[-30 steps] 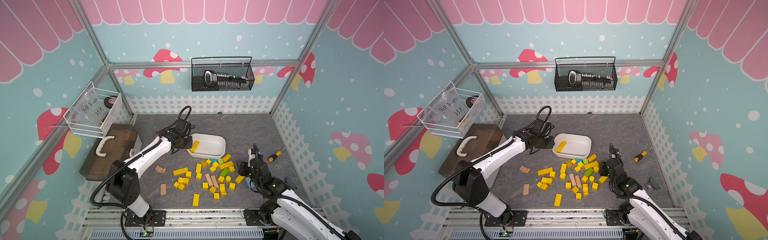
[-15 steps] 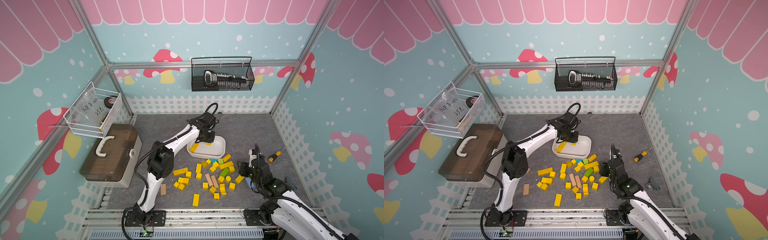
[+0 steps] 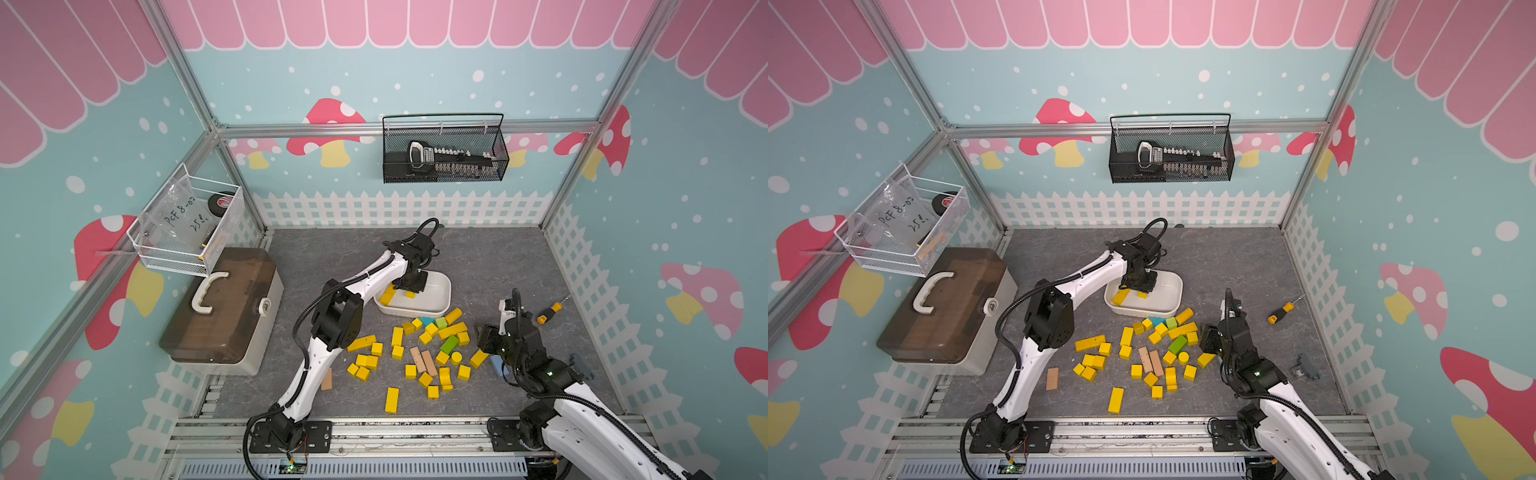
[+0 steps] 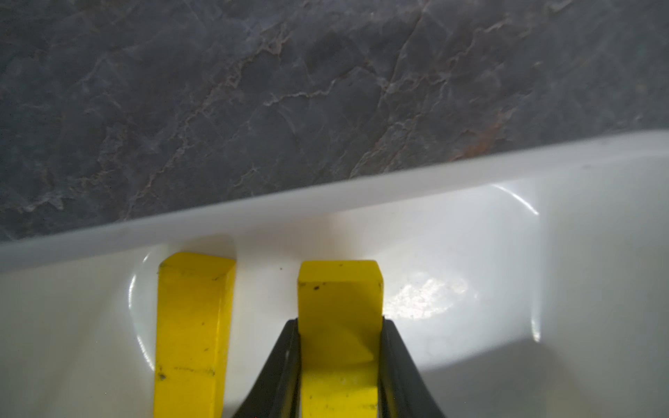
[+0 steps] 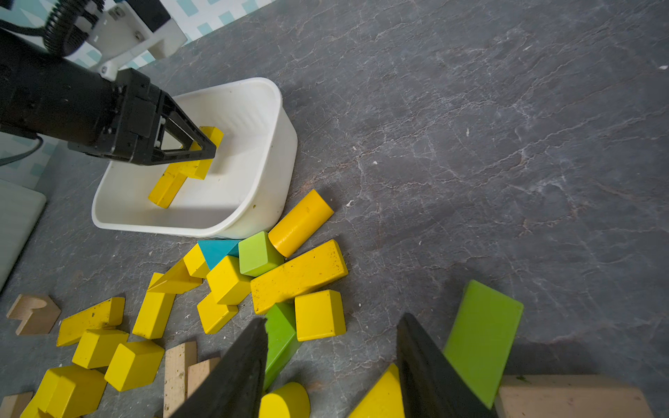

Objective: Pick out the yellow building blocks
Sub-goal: Place the building block in the storage box.

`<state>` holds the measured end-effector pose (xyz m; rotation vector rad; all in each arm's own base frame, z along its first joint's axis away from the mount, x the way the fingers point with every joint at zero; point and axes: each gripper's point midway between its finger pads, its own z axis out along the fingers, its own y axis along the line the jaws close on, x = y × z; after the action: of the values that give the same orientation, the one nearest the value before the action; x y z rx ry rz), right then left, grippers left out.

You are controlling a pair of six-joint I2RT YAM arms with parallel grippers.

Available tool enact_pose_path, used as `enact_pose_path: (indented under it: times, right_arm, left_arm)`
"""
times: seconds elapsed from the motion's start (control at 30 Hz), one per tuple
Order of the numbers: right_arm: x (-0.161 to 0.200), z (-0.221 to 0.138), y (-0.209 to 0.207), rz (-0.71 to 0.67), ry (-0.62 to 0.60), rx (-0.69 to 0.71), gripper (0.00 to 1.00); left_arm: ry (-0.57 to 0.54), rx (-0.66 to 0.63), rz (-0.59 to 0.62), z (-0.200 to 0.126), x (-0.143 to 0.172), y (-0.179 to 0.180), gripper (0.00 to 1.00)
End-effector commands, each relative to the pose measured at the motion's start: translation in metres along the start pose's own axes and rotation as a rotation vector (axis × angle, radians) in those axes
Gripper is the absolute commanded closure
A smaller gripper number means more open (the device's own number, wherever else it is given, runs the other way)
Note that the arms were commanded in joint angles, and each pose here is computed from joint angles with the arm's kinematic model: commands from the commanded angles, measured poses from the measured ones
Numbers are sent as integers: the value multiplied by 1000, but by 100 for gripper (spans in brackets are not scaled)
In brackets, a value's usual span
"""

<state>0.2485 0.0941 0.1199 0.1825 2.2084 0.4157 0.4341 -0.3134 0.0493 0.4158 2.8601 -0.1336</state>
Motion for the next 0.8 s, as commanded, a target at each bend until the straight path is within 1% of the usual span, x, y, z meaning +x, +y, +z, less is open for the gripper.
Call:
enact_pose_path:
  times: [0.0, 0.13, 0.5, 0.77]
  right_arm:
    - [0, 0, 0, 17, -9, -13, 43]
    - [1, 0, -1, 22, -11, -14, 43]
    - [1, 1, -2, 29, -9, -16, 43]
    - [1, 1, -3, 35, -10, -14, 43]
  left_arm:
    - [18, -84, 2, 5, -1, 25, 70]
    - [39, -85, -11, 14, 1, 33, 69]
    - [36, -111, -30, 15, -4, 50, 64]
    - [-1, -97, -41, -3, -12, 48, 50]
